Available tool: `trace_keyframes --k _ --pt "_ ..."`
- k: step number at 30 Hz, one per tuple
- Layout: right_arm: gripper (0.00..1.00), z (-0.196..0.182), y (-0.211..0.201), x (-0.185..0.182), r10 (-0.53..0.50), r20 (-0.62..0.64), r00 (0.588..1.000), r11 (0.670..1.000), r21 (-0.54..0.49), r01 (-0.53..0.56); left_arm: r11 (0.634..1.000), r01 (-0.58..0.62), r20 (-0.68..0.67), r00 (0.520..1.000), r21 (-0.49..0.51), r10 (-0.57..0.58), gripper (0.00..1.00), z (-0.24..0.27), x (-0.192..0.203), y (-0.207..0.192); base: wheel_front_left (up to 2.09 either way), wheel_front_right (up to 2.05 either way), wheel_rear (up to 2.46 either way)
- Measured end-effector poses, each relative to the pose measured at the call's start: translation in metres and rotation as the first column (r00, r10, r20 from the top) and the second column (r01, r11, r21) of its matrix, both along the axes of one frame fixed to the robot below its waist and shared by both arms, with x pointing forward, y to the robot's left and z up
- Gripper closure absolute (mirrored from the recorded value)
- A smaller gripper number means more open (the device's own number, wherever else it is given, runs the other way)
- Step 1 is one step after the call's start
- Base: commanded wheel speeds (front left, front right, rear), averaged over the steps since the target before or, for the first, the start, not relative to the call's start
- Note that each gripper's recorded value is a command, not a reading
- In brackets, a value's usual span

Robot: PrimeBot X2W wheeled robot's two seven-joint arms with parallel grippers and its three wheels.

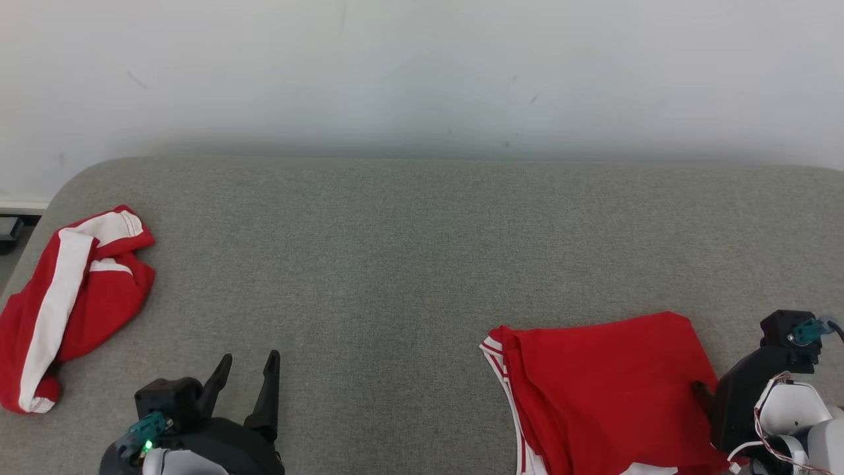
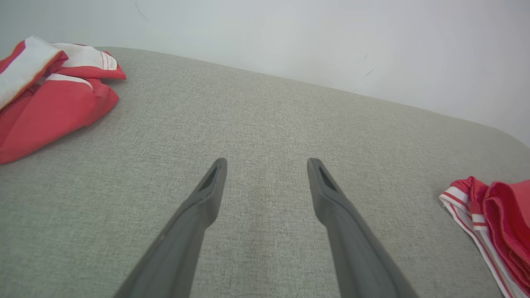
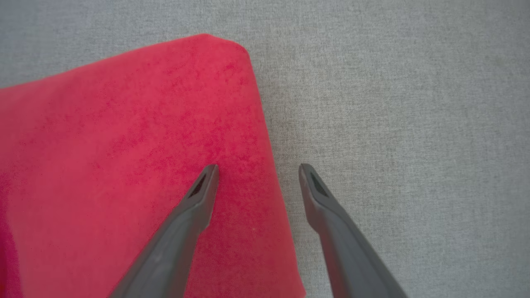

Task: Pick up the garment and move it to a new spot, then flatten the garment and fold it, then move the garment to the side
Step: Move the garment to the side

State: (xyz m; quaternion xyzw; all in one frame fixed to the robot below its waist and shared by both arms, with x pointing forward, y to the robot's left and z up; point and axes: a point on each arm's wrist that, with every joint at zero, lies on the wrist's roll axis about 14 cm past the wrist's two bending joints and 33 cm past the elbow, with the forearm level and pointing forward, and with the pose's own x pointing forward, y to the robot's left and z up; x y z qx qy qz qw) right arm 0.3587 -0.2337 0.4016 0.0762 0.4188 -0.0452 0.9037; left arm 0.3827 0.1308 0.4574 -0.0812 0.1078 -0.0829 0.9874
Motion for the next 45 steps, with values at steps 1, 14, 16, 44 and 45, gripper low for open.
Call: trace_keyframes --k 1,14,16,44,45 --pt "0.00 -0.003 -0.001 0.000 0.000 -0.014 1.000 1.000 -0.007 0.000 1.000 -0.003 0.000 1.000 0.001 0.003 0.00 0.000 0.000 0.001 0.00 0.00 0.00" --pt "0.69 -0.028 0.008 -0.001 -0.024 -0.130 0.991 0.995 0.096 0.036 1.000 -0.029 -0.004 1.000 0.008 0.029 0.00 -0.001 0.001 0.012 0.00 0.00 0.00" --pt "1.00 -0.030 0.012 0.001 -0.024 -0.135 0.991 0.991 0.124 0.041 0.999 -0.032 -0.005 0.999 0.008 0.032 0.00 -0.001 0.000 0.013 0.00 0.00 0.00" --pt "1.00 0.051 -0.040 0.077 0.098 0.179 0.979 0.983 -0.168 -0.068 0.992 0.128 0.006 0.992 0.009 -0.128 0.00 -0.002 0.027 -0.041 0.00 0.00 0.00" --pt "1.00 0.052 -0.046 0.078 0.086 0.188 0.978 0.983 -0.174 -0.053 0.990 0.143 0.006 0.990 0.012 -0.143 0.00 -0.002 0.029 -0.046 0.00 0.00 0.00"
